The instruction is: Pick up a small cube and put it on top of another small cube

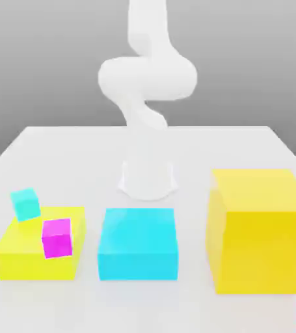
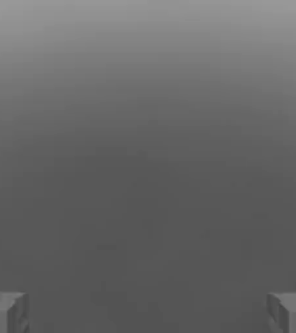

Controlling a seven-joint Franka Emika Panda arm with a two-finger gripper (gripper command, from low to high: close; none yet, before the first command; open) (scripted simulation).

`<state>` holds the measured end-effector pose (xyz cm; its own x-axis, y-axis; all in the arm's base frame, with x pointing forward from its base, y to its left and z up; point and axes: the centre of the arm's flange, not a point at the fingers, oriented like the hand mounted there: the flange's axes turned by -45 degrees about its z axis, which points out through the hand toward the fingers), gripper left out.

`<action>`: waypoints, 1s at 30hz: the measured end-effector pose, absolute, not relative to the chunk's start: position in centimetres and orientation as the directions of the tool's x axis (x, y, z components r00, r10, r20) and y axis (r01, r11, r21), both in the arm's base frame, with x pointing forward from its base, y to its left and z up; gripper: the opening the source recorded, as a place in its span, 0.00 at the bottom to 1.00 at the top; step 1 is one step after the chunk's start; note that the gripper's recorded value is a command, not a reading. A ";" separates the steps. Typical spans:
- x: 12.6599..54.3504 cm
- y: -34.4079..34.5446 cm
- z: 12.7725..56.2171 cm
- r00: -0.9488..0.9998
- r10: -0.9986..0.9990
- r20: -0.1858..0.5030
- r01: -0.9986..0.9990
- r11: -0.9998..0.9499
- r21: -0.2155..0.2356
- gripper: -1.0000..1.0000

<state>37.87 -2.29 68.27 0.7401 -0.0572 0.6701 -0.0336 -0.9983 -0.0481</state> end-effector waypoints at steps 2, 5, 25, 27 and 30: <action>40.4 -4.3 65.7 0.773 -0.094 0.628 -0.059 -0.995 -0.077 0.50; 43.5 -7.3 61.6 0.812 -0.149 0.564 -0.103 -0.988 -0.113 0.50; 47.3 -28.3 29.4 0.847 -0.517 0.126 -0.506 -0.856 -0.109 0.50; 46.1 -30.2 26.2 0.832 -0.548 0.087 -0.543 -0.836 -0.082 0.50; 43.6 -33.0 21.7 0.803 -0.595 0.032 -0.594 -0.804 -0.034 0.50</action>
